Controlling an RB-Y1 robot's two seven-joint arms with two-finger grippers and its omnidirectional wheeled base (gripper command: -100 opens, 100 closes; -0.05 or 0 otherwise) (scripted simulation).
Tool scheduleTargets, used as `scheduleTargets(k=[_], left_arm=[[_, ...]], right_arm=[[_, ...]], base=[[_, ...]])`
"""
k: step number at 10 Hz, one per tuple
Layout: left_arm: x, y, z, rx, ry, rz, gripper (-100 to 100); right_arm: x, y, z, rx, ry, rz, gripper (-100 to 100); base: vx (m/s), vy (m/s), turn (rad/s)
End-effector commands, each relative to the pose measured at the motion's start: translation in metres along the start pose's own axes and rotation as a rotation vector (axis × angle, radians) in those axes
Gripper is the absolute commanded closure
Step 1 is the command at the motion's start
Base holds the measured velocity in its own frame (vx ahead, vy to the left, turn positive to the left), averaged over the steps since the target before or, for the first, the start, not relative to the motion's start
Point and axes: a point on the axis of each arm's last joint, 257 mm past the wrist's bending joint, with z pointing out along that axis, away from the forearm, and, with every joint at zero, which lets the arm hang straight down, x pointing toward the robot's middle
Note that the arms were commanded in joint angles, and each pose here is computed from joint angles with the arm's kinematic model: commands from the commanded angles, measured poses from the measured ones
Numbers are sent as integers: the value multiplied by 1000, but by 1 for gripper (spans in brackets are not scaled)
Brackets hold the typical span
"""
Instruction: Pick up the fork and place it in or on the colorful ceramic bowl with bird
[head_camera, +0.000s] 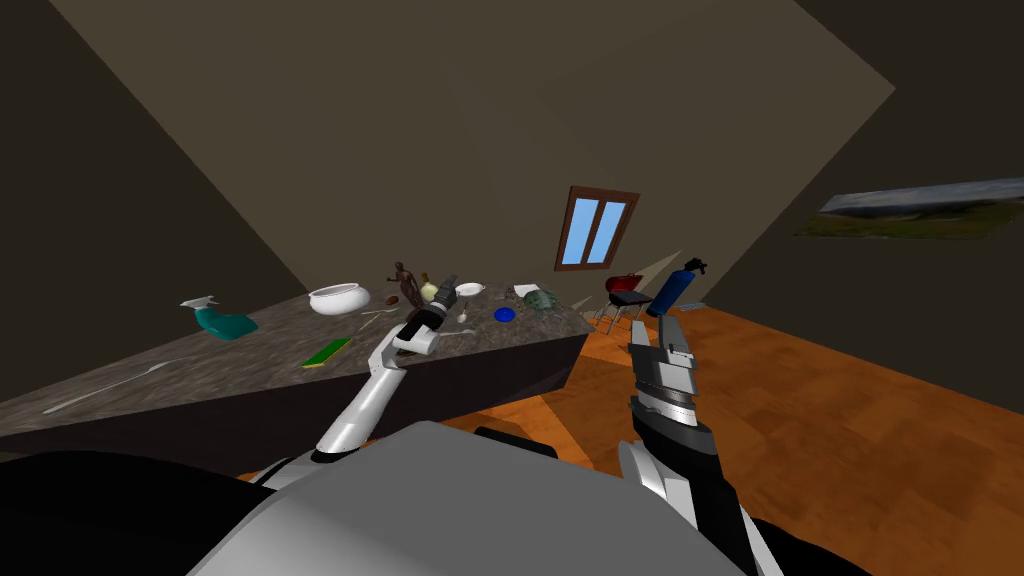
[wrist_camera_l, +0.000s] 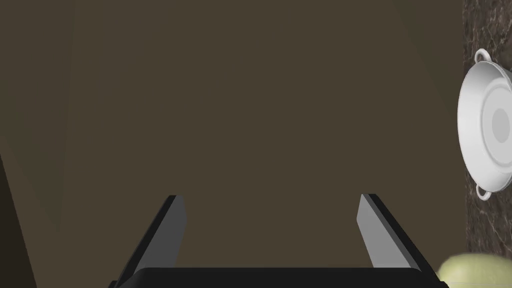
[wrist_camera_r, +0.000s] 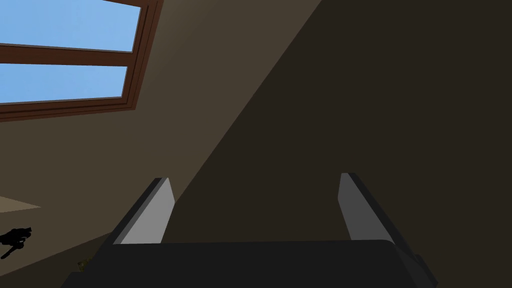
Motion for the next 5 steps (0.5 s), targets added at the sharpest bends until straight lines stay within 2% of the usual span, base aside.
scheduleTargets(k=[1,2,4,5], left_arm=[[-5,15,4,-53,-8,8,-100],[-14,21,14,-80,-19,20,-100],[-15,31,13,-116,-22,20,-100],[-25,41,22,-157,-36,31,-100]], right_arm=[[0,0,0,0,0,0,0],[0,0,0,0,0,0,0],[0,0,0,0,0,0,0],[0,0,0,0,0,0,0]], base=[[-6,-41,33],[-2,-41,60],[0,-30,18],[0,-24,62]])
